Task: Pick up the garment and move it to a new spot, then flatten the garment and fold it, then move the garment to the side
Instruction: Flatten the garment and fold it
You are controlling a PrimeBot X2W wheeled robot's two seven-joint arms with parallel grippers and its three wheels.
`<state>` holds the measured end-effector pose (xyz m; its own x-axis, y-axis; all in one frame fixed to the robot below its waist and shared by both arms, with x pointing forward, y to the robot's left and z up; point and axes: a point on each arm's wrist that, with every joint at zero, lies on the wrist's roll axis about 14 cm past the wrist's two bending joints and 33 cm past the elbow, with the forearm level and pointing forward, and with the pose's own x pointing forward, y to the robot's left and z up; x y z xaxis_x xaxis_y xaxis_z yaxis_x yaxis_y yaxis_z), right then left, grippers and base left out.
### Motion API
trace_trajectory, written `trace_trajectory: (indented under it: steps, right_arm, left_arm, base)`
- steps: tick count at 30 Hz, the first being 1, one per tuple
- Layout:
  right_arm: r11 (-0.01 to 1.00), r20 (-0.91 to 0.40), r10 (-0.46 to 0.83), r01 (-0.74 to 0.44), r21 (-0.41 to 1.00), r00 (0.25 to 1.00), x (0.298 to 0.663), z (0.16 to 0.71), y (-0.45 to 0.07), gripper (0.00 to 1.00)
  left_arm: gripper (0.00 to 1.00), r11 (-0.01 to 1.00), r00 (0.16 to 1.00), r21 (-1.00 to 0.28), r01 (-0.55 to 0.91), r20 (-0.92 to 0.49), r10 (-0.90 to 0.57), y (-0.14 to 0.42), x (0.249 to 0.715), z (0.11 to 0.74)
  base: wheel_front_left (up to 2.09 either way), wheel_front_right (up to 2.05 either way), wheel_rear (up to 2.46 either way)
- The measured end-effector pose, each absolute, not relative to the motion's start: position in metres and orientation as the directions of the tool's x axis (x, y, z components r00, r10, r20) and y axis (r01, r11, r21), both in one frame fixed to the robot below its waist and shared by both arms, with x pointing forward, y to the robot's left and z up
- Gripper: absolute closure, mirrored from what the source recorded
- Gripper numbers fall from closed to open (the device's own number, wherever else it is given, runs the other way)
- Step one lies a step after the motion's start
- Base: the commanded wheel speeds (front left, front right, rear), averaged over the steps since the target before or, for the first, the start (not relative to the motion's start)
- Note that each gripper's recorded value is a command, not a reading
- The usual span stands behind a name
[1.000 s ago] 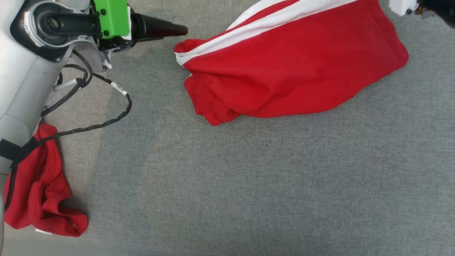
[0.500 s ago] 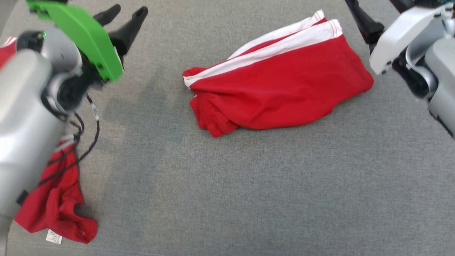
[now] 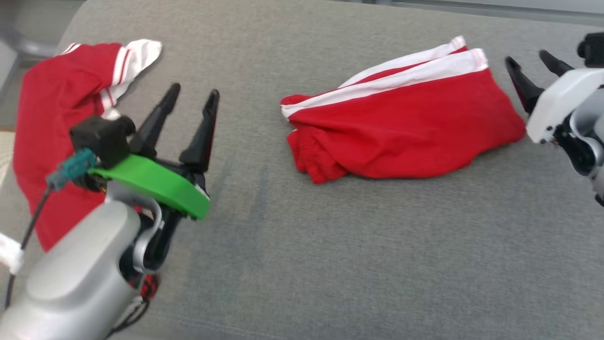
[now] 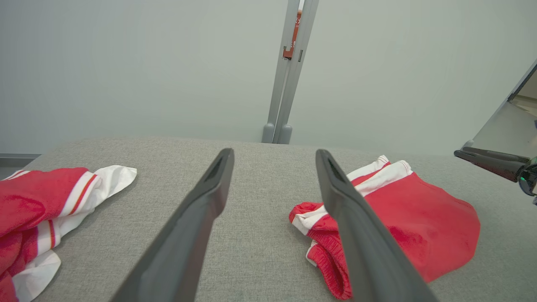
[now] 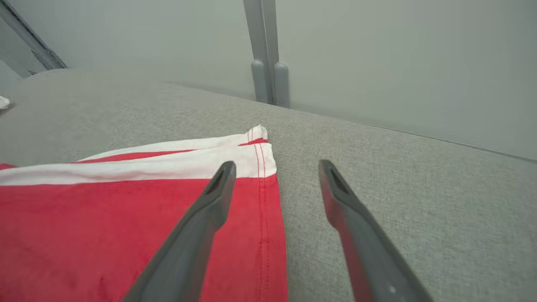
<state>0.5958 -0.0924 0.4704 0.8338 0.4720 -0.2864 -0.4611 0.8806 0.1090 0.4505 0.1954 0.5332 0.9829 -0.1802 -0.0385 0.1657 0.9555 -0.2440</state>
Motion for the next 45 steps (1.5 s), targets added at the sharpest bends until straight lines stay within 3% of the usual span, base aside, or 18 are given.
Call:
trace_trajectory:
  steps: [13, 22, 23, 24, 25, 26, 34, 45]
  right_arm:
    - [0.901, -0.567, 0.427, -0.384, 0.201, 0.705, 0.606, 0.397, -0.075, 0.00]
    - [0.893, -0.649, 0.445, -0.354, 0.276, 0.616, 0.604, 0.375, -0.050, 0.00]
    - [0.891, -0.651, 0.450, -0.357, 0.281, 0.611, 0.603, 0.373, -0.048, 0.13]
    - [0.888, -0.650, 0.456, -0.358, 0.289, 0.608, 0.602, 0.373, -0.046, 0.51]
    - [0.885, -0.646, 0.462, -0.361, 0.294, 0.607, 0.601, 0.373, -0.044, 0.71]
    - [0.879, -0.640, 0.474, -0.371, 0.300, 0.605, 0.599, 0.374, -0.040, 1.00]
    - [0.852, -0.561, 0.523, -0.401, 0.337, 0.641, 0.587, 0.392, -0.031, 1.00]
    - [0.888, -0.505, 0.449, -0.305, 0.345, 0.737, 0.566, 0.413, -0.091, 1.00]
  left_arm:
    - [0.00, 0.957, 1.000, -0.290, -0.027, -0.013, 0.024, 0.223, 0.375, 0.509]
    - [0.00, 0.943, 0.995, -0.317, -0.103, -0.022, 0.102, 0.234, 0.353, 0.494]
    - [0.00, 0.944, 0.995, -0.314, -0.104, -0.024, 0.102, 0.233, 0.354, 0.493]
    - [0.00, 0.944, 0.995, -0.314, -0.104, -0.027, 0.100, 0.232, 0.354, 0.491]
    - [0.00, 0.943, 0.995, -0.315, -0.104, -0.029, 0.100, 0.232, 0.354, 0.489]
    - [0.00, 0.943, 0.995, -0.315, -0.102, -0.030, 0.097, 0.231, 0.354, 0.488]
    - [0.00, 0.954, 0.999, -0.295, -0.049, -0.005, 0.049, 0.218, 0.363, 0.490]
    - [0.00, 0.955, 0.998, -0.290, 0.055, 0.018, -0.052, 0.186, 0.373, 0.491]
  base:
    - [0.00, 0.00, 0.00]
    - [0.00, 0.00, 0.00]
    - [0.00, 0.00, 0.00]
    - [0.00, 0.00, 0.00]
    - [0.00, 0.00, 0.00]
    - [0.00, 0.00, 0.00]
    - [0.00, 0.00, 0.00]
    - [0.00, 0.00, 0.00]
